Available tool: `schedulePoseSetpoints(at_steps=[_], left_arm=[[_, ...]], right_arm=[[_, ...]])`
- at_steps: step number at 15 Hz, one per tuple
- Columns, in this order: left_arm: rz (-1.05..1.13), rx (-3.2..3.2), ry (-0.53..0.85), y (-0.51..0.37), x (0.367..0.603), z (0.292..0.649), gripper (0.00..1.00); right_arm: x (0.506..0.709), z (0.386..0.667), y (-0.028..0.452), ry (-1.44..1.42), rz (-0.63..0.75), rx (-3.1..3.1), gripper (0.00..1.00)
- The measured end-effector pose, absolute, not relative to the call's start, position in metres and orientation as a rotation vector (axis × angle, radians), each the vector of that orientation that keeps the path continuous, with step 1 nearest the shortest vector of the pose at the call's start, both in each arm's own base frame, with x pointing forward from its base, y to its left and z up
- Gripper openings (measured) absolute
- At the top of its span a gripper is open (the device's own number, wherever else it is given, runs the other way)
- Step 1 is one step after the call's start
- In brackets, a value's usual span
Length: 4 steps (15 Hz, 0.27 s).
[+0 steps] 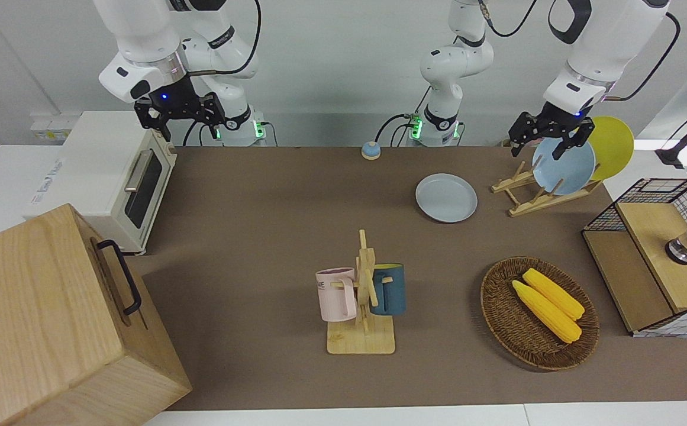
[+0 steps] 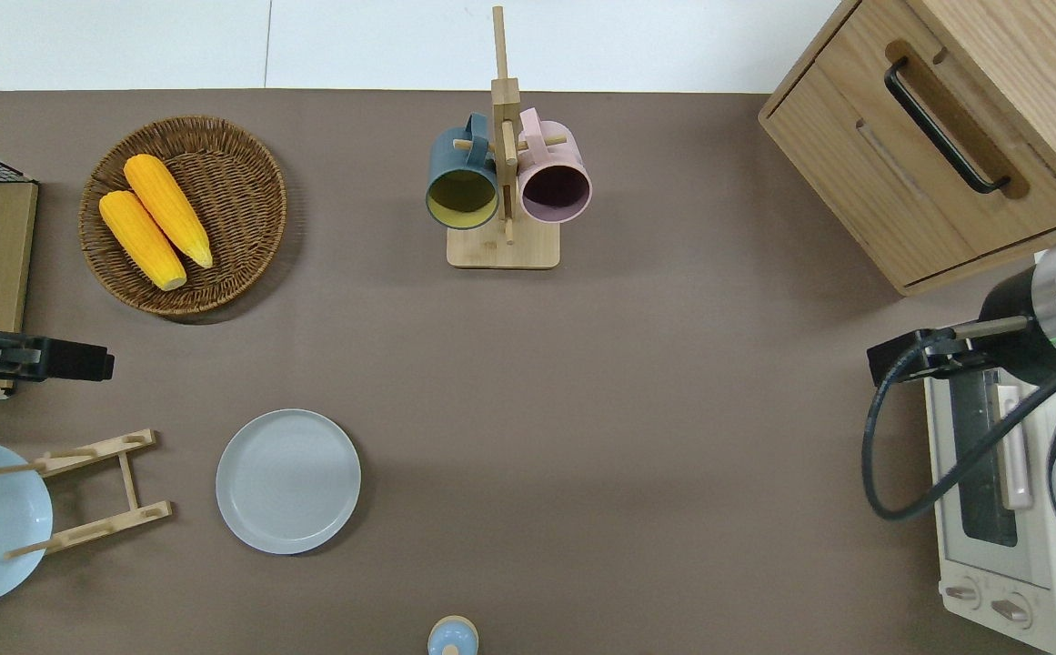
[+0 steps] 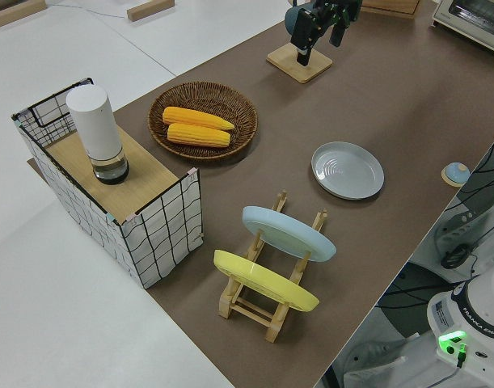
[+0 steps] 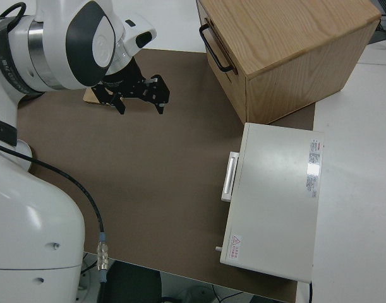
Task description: Pick gray plate from low plate rack and place it on table with left arm
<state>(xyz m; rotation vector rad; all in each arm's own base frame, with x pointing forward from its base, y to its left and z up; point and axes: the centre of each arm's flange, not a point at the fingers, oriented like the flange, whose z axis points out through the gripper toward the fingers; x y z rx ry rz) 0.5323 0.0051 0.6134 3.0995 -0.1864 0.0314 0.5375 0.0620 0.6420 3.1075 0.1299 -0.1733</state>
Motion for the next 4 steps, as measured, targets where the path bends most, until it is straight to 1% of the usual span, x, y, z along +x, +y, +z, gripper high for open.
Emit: schedulePoseSetpoints(at_steps=[4], left_arm=[[-0.010,3.097,-0.203,-0.0006,0.5286,0.6169,1.00]], right_arm=[[0.5375,0.6420,0.0620,0.130,-0.173,3.107,0.99]])
